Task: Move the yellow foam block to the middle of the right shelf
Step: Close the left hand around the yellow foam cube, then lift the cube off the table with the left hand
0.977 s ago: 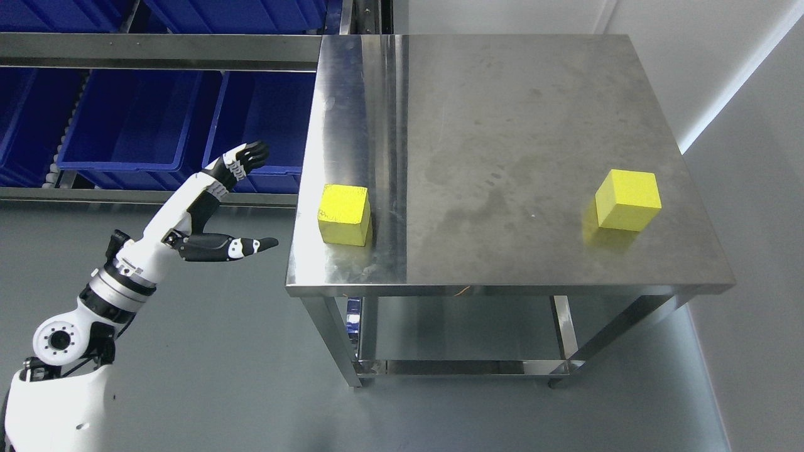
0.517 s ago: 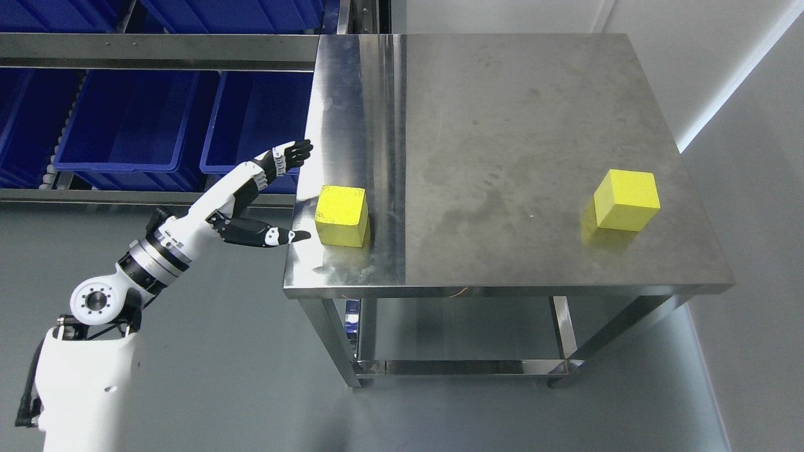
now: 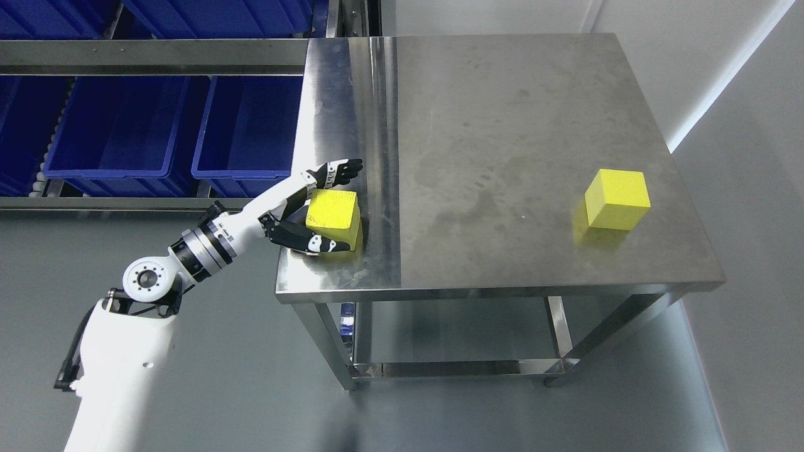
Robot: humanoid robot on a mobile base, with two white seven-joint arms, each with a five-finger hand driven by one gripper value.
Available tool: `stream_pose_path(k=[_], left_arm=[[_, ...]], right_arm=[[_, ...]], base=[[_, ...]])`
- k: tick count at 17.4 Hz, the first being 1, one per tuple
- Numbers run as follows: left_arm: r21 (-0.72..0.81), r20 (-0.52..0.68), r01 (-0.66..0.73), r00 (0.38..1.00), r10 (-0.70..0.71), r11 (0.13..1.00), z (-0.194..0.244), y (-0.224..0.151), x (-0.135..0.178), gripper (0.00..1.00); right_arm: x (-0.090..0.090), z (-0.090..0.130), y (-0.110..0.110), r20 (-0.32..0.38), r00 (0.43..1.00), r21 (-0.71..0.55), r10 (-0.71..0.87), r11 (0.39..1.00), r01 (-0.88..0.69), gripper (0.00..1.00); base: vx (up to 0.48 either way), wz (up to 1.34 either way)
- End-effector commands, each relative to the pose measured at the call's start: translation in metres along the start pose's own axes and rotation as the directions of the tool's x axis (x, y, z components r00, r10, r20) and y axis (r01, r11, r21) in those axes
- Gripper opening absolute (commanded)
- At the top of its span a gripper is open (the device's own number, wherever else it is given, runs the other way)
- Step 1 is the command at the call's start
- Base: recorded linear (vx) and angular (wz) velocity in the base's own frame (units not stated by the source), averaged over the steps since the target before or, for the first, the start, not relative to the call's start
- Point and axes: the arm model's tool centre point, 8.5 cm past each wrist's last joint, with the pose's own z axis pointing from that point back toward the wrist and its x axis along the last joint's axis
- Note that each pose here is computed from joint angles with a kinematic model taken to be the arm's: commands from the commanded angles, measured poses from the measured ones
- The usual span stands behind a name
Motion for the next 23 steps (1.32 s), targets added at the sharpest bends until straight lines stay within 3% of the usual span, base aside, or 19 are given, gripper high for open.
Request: stream_pose_path(k=[1,4,7,8,10,12,15,20,23], left_arm=[[-0.118,-0.110,-0.045,0.993,0.032,0.992,-0.017,-0.033,-0.035,0.97],[-0.089,-0.085,-0.032,0.996,0.025,0.995,-0.014,-0.027,-0.032,0.82],[0.062,0.077,-0.061,0.995,0.056,0.996,-0.019,-0.027,-0.021,0.38],[0.100,0.119,-0.082,0.990,0.070,0.992,-0.021,-0.033,-0.020,0.31],[0.151,0.194,-0.100,0.978,0.070,0.984,-0.030,-0.033,-0.008,0.30],[0.253,0.312,-0.109,0.950,0.025,0.961,-0.024,0.003,0.022,0.31],[0.484,0.510,-0.276,0.860,-0.012,0.831,-0.011,0.053,0.057,0.32],[0.703,0.524,-0.372,0.847,-0.087,0.607,0.026,0.053,0.039,0.32],[0.735,0.502,-0.374,0.861,-0.083,0.566,0.045,0.045,0.029,0.32]], right_arm=[[0.008,-0.001,-0.011,0.020,1.000,-0.017,0.002,1.000,-0.002,1.00],[0.008,-0.001,-0.011,0.020,1.000,-0.017,0.002,1.000,-0.002,1.00],[0.009,-0.001,-0.011,0.021,1.000,-0.017,0.002,1.000,-0.002,1.00],[0.009,-0.001,-0.011,0.021,1.000,-0.017,0.002,1.000,-0.002,1.00],[0.009,-0.001,-0.011,0.021,1.000,-0.017,0.002,1.000,-0.002,1.00],[0.009,-0.001,-0.011,0.021,1.000,-0.017,0.002,1.000,-0.002,1.00],[0.009,-0.001,-0.011,0.021,1.000,-0.017,0.002,1.000,-0.002,1.00],[0.009,-0.001,-0.011,0.021,1.000,-0.017,0.002,1.000,-0.002,1.00],[0.009,-0.001,-0.011,0.021,1.000,-0.017,0.002,1.000,-0.002,1.00]], base=[[-0.001,0.03],[-0.004,0.05],[-0.003,0.03],[-0.004,0.02],[-0.002,0.01],[0.002,0.01],[-0.002,0.00],[-0.002,-0.04],[-0.016,0.04]])
